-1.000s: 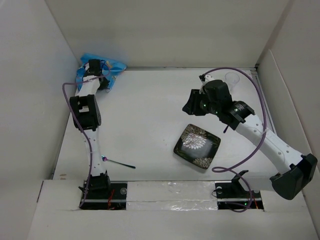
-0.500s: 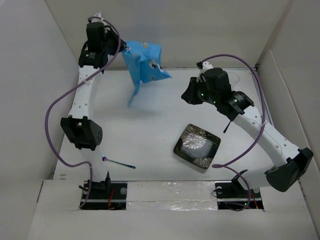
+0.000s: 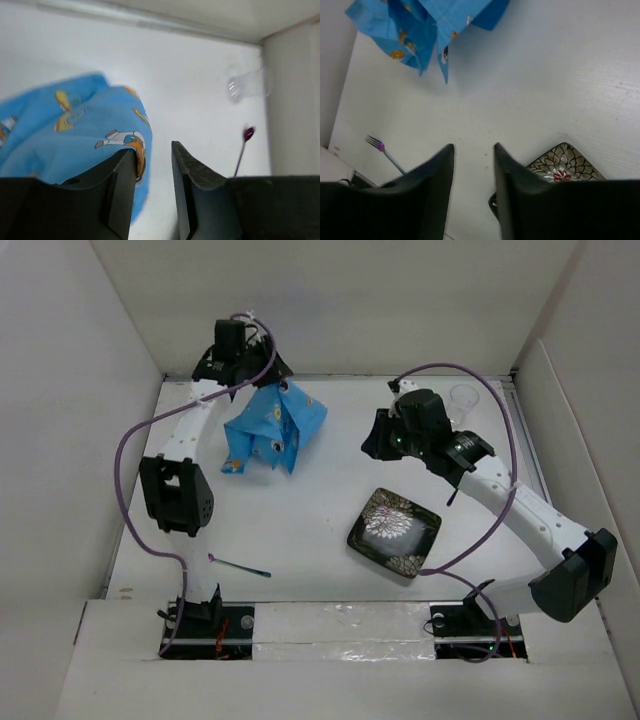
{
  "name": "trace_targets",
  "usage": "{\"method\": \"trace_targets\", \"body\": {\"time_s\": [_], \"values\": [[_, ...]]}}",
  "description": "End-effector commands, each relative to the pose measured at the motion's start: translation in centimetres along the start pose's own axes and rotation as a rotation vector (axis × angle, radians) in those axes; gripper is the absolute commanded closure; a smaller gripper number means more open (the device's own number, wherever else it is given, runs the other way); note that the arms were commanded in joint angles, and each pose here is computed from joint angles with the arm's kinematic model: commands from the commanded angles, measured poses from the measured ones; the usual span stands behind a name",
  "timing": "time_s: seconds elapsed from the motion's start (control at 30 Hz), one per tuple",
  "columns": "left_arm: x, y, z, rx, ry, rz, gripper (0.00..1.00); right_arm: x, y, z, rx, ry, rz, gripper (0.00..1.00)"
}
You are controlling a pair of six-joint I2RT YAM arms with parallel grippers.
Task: Set the dinner table for one person
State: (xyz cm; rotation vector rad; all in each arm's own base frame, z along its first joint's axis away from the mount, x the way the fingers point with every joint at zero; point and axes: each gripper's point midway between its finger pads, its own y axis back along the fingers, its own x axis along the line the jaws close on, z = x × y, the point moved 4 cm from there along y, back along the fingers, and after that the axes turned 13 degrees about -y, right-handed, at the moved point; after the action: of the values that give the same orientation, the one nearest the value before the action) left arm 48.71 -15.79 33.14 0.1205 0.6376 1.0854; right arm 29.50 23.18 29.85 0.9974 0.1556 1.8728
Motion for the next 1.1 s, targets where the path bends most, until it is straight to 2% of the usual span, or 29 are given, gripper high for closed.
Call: {"method": "trace_targets", "body": {"time_s": [0.0,0.03,0.07,0.1,0.17,0.23,0.33,0.4,0.5,0.53,0.57,0.6,0.63,0.67,0.7,0.73,0.77,0.8,0.83,0.9,0.97,1.0,1.03,1.07], "values": [[-1.1,-2.7,-5.8,0.185,-0.018,-0.091,0.69,-0.5,-1.5,-0.9,0.011,-0.045,0.003,0.78],[-2.0,-3.3,-6.3,0.190,-0.042,-0.075,0.67,-0.1,-1.8,-1.3,0.019,-0.046,0.021,0.92],[-5.1,-3.7,-7.8,0.222,-0.085,-0.118,0.65,-0.2,-2.2,-2.1,0.039,-0.056,0.022,1.00],[-6.6,-4.0,-8.3,0.231,-0.113,-0.137,0.61,-0.1,-2.8,-2.3,0.044,-0.060,0.028,1.00],[-10.5,-4.3,-9.3,0.253,-0.146,-0.202,0.60,0.5,-3.3,-3.0,0.063,-0.054,0.038,1.00],[-13.0,-3.7,-8.5,0.226,-0.147,-0.263,0.59,0.6,-4.0,-3.5,0.075,-0.054,0.035,1.00],[-14.0,-2.0,-6.2,0.148,-0.143,-0.269,0.48,1.0,-4.6,-3.9,0.079,-0.053,0.043,1.00],[-11.2,-1.3,-4.0,0.063,-0.139,-0.133,0.41,1.0,-5.4,-4.5,0.092,-0.053,0.041,1.00],[-6.4,1.6,-2.5,-0.053,-0.113,0.087,0.41,1.5,-6.4,-5.2,0.102,-0.053,0.044,0.96],[-4.8,5.0,-0.3,-0.145,-0.093,0.135,0.42,1.9,-6.7,-5.5,0.105,-0.054,0.055,0.95],[-1.7,4.8,-2.7,-0.136,-0.029,0.210,0.44,1.9,-7.0,-5.4,0.102,-0.061,0.053,0.95],[0.3,5.8,-3.3,-0.157,0.020,0.255,0.51,2.0,-7.5,-6.1,0.115,-0.058,0.050,0.95],[3.2,9.2,-1.9,-0.248,0.081,0.312,0.56,2.3,-7.7,-6.4,0.119,-0.056,0.057,0.97],[6.4,9.0,-5.5,-0.211,0.144,0.359,0.61,2.6,-8.0,-6.7,0.125,-0.058,0.062,1.00],[7.6,9.6,-6.8,-0.206,0.221,0.342,0.72,2.4,-8.5,-6.9,0.131,-0.057,0.054,1.00],[8.7,10.6,-7.6,-0.213,0.257,0.341,0.78,2.8,-8.5,-7.5,0.147,-0.053,0.058,1.00],[11.9,11.1,-10.3,-0.170,0.321,0.393,0.82,3.2,-8.6,-7.7,0.149,-0.047,0.063,1.00],[12.5,11.1,-11.7,-0.132,0.359,0.383,0.91,3.2,-8.6,-7.8,0.150,-0.047,0.062,1.00],[13.4,11.1,-14.1,-0.077,0.396,0.412,0.92,3.4,-8.7,-8.2,0.158,-0.041,0.065,1.00],[14.1,11.2,-16.6,-0.030,0.453,0.442,0.87,3.7,-8.7,-8.3,0.157,-0.035,0.069,1.00],[15.0,11.2,-19.0,-0.013,0.512,0.470,0.70,3.7,-9.0,-8.4,0.158,-0.035,0.068,1.00],[15.7,11.4,-19.7,-0.019,0.547,0.482,0.57,3.9,-9.0,-8.2,0.154,-0.035,0.073,1.00],[16.6,11.3,-21.4,-0.002,0.625,0.512,0.53,3.8,-9.1,-8.3,0.161,-0.030,0.067,1.00],[17.3,11.1,-21.1,-0.038,0.648,0.505,0.51,3.9,-9.3,-8.7,0.171,-0.022,0.063,1.00]]}}
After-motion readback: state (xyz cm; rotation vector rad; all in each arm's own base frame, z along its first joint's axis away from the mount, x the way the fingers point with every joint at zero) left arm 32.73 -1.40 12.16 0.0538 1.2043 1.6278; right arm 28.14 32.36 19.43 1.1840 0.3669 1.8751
